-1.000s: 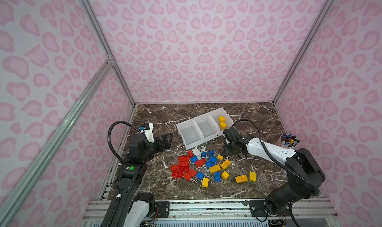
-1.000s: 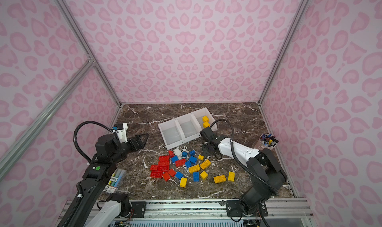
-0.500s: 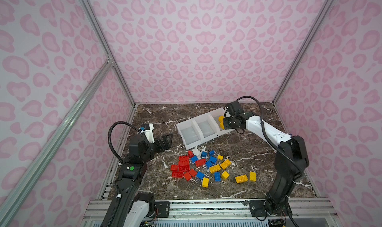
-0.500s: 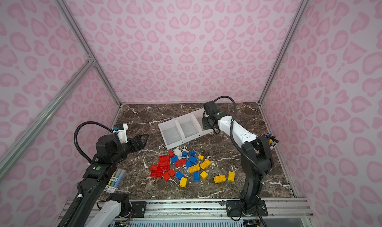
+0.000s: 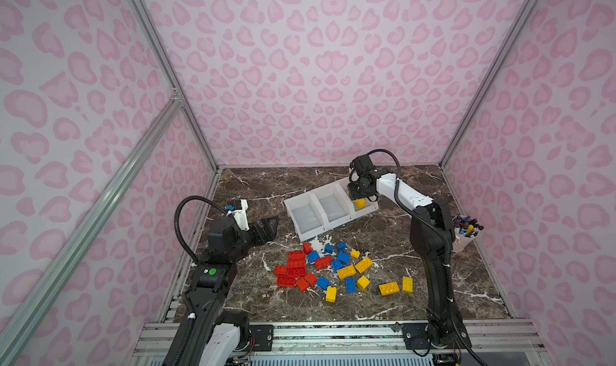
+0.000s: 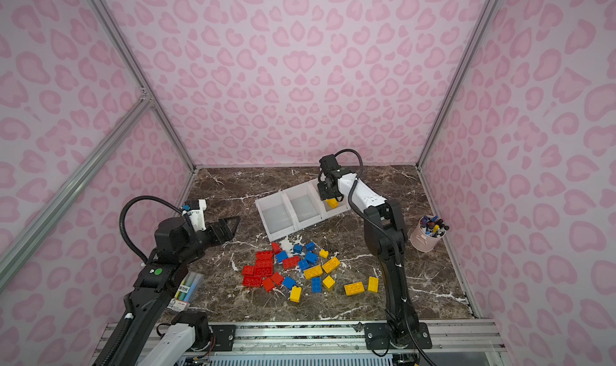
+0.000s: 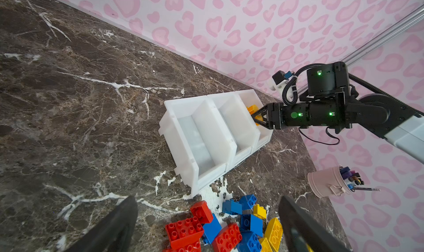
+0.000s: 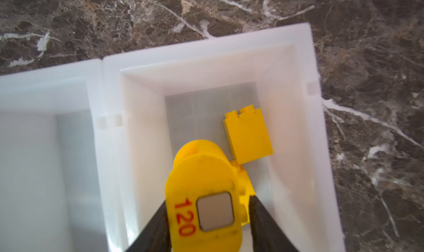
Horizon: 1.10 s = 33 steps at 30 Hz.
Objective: Sort the legos into containers by color
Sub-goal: Place the lego in the container, then rotate the container at the center of the table.
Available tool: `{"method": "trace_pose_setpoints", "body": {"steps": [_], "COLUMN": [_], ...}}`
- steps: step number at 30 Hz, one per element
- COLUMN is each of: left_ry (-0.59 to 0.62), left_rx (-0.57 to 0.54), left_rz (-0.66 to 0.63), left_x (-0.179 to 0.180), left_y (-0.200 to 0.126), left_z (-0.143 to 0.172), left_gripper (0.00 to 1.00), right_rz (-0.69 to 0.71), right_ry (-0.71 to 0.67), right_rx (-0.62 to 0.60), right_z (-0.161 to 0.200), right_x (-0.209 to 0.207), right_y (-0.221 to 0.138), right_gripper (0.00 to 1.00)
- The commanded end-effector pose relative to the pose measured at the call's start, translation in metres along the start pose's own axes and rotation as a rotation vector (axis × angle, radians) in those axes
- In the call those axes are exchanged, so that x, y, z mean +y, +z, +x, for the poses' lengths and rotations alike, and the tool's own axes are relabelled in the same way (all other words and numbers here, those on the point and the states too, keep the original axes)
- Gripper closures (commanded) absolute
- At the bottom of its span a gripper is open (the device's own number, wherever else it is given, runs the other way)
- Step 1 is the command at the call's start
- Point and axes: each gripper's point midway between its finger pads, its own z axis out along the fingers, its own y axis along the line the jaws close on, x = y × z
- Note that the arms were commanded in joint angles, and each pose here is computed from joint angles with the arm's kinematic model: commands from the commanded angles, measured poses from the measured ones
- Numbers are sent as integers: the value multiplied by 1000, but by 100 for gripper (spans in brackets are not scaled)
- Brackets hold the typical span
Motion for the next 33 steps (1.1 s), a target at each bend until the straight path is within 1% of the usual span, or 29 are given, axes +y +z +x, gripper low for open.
{"method": "trace_pose_setpoints", "body": {"steps": [1, 6, 12, 15, 19, 21, 24, 26, 28, 33], "left_ry": [-1, -2, -1, 2, 5, 6, 6, 2, -8, -46], "left_rx": [2, 3, -4, -5, -8, -7, -5, 1, 13, 64], "left_rz": [6, 6, 6, 6, 4, 2, -2, -8, -12, -48], "left_x": [-1, -1, -1, -2, -1, 0, 1, 3, 5, 14], "left_y": [-1, 0, -2, -2, -3, -3, -2, 0, 3, 16], "left_z": [1, 1, 0, 0, 0, 1, 1, 2, 4, 11], "left_gripper": [3, 3, 3, 3, 3, 3, 3, 3, 3, 3], "right_rz": [-12, -8, 25, 49, 75, 76, 87, 92, 89, 53], "right_ry": [-12, 3, 14, 36, 93, 102, 86, 105, 142, 203], "right_rx": [31, 1, -53, -74, -74, -37, -4, 20, 25, 10], "right_z": [12, 13, 14, 21, 50, 80, 117, 133, 143, 154], "right_x": [3, 0, -8, -18, -26, -21, -9, -7, -8, -3], "right_y": [0, -17, -53, -74, -96, -98, -102, -104, -107, -118], "right_gripper": [38, 35, 35, 36, 37, 37, 37, 37, 37, 37]}}
